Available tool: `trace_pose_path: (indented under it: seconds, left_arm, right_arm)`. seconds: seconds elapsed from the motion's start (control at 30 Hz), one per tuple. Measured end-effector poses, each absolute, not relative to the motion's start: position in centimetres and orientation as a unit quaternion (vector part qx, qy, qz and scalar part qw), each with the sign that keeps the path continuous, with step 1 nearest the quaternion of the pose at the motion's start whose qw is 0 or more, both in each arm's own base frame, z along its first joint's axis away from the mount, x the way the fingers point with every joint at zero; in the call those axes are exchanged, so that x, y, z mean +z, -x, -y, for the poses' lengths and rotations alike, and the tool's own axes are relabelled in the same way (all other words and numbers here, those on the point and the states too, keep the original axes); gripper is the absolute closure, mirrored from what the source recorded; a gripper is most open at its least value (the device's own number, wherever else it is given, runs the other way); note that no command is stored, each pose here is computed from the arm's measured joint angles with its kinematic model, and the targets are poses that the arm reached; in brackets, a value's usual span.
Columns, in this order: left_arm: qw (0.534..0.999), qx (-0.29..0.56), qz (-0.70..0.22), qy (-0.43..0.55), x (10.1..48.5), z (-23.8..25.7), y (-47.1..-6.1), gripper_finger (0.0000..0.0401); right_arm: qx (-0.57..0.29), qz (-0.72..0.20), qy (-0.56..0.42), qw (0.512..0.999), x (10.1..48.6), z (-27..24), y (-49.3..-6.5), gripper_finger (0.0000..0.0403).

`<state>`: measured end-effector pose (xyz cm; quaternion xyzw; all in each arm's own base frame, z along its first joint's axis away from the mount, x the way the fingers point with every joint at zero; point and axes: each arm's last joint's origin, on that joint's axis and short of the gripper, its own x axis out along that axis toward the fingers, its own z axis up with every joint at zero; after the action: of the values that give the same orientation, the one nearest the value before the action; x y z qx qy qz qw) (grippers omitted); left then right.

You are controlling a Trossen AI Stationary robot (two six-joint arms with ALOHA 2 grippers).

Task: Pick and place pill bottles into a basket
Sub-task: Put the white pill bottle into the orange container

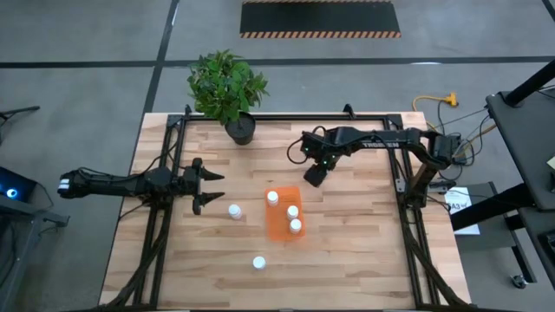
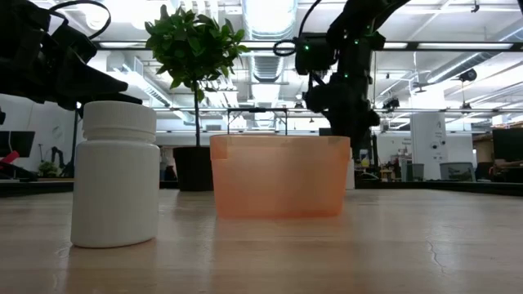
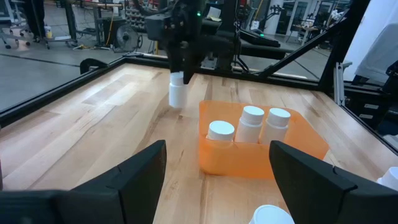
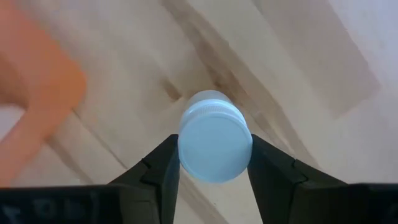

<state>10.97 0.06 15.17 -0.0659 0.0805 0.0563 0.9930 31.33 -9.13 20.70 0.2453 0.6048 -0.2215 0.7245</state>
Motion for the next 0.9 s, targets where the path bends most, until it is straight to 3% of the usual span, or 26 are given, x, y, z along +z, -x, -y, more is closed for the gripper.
trace_pose_path:
  seconds: [0.37, 0.9]
  left_arm:
    - [0.993, 0.056, -0.081, 0.066, 15.2, -0.1, -11.0, 0.0134]
    - [0.993, 0.056, -0.081, 0.066, 15.2, -0.1, -11.0, 0.0134]
  right_arm:
    - [-0.092, -0.634, -0.121, 0.759, 23.5, 8.7, -32.0, 0.0261]
    - [-0.051, -0.642, -0.083, 0.761, 26.9, 5.3, -32.9, 0.0261]
